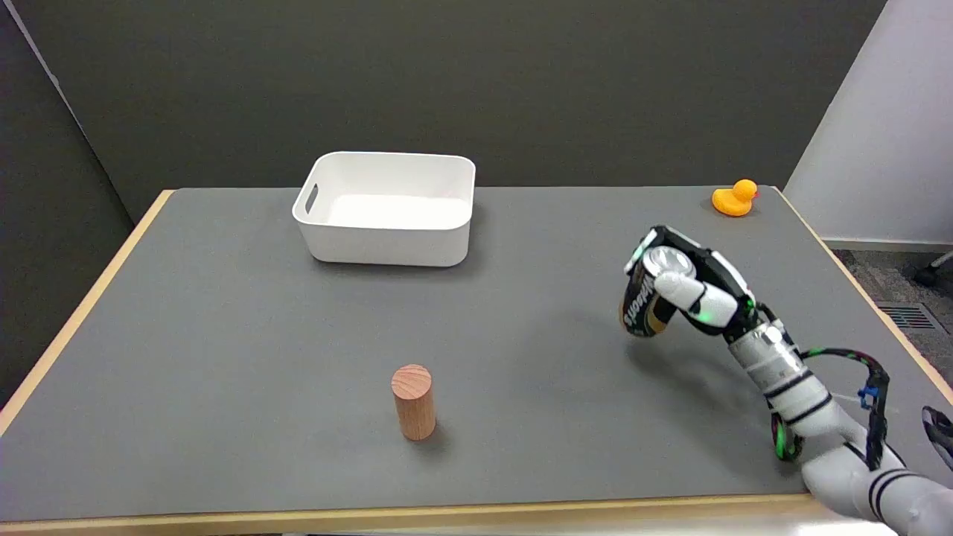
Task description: Place the black can into the white box.
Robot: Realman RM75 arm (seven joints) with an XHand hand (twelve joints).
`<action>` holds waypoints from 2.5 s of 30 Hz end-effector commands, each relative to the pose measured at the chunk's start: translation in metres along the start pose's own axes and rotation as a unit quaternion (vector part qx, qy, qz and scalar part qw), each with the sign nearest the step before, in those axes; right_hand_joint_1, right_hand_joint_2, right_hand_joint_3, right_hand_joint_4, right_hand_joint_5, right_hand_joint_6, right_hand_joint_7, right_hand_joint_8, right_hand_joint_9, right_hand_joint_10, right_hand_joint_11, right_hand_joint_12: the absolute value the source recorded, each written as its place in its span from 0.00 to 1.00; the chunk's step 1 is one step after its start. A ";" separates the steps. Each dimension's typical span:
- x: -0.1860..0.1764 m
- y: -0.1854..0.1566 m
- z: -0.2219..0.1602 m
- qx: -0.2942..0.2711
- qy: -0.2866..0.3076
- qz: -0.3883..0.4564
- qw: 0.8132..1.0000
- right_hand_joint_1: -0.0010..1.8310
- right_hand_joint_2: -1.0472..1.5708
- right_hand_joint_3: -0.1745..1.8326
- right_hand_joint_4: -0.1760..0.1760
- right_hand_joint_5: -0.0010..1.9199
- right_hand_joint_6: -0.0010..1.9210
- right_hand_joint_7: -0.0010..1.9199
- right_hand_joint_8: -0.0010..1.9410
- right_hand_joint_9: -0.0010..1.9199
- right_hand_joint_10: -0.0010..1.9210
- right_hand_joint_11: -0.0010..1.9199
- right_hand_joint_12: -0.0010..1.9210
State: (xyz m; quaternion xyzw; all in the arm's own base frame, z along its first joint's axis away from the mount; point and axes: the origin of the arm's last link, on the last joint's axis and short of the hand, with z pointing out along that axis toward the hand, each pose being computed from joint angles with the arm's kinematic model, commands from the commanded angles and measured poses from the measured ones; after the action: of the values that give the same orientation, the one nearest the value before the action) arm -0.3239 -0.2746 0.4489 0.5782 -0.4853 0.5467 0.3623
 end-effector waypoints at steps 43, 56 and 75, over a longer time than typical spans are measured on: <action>-0.169 -0.059 0.358 -0.125 -0.037 -0.260 0.957 0.63 0.87 0.19 0.08 0.25 0.82 0.41 0.79 0.35 0.72 0.17 0.98; -0.148 -0.037 0.347 -0.169 -0.018 -0.288 0.942 0.63 0.84 0.25 0.10 0.26 0.83 0.41 0.78 0.32 0.73 0.16 0.98; -0.160 -0.040 0.341 -0.118 -0.054 -0.326 0.936 0.22 0.60 0.54 0.60 0.00 0.00 0.00 0.00 0.00 0.01 0.00 0.30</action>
State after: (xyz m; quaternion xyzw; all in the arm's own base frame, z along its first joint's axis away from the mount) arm -0.1794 -0.5641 0.2527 0.6585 -0.3796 0.3238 0.5634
